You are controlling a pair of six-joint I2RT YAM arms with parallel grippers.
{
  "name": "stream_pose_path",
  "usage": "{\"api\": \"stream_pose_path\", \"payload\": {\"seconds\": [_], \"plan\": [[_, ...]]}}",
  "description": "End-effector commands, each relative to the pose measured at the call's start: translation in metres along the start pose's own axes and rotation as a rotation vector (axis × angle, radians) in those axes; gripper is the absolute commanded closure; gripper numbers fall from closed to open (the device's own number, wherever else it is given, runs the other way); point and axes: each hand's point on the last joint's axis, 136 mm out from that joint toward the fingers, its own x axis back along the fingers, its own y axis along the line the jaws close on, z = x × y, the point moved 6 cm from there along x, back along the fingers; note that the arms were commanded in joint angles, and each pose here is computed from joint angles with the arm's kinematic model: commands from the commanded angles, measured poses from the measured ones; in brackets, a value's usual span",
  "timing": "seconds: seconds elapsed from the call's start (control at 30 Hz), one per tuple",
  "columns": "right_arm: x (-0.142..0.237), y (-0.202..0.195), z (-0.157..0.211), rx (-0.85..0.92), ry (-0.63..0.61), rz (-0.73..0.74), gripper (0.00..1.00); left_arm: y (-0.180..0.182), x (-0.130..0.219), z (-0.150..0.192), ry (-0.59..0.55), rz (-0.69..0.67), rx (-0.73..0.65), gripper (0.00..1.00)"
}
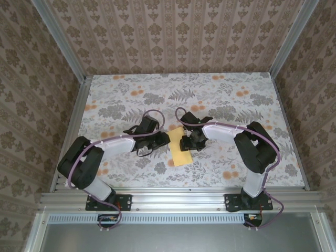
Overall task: Fold a paper plane with a square sheet of paper (pick it up from the middle)
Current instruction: Hold the square sheet of paper at the center of the table.
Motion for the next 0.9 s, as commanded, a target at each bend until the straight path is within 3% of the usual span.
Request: {"api": "stream_pose_path", "payload": {"seconds": [0.0, 0.5, 0.87], "plan": [[-0.029, -0.022, 0.026, -0.016, 0.116, 0.104, 0.48, -0.015, -0.004, -0.005, 0.005, 0.049, -0.005, 0.66], [-0.036, -0.025, 0.028, -0.011, 0.13, 0.127, 0.49, -0.023, -0.022, -0.007, 0.044, 0.058, -0.021, 0.76], [-0.04, -0.025, 0.032, 0.021, 0.141, 0.116, 0.48, -0.019, -0.025, -0.006, 0.045, 0.04, -0.022, 0.77]]}}
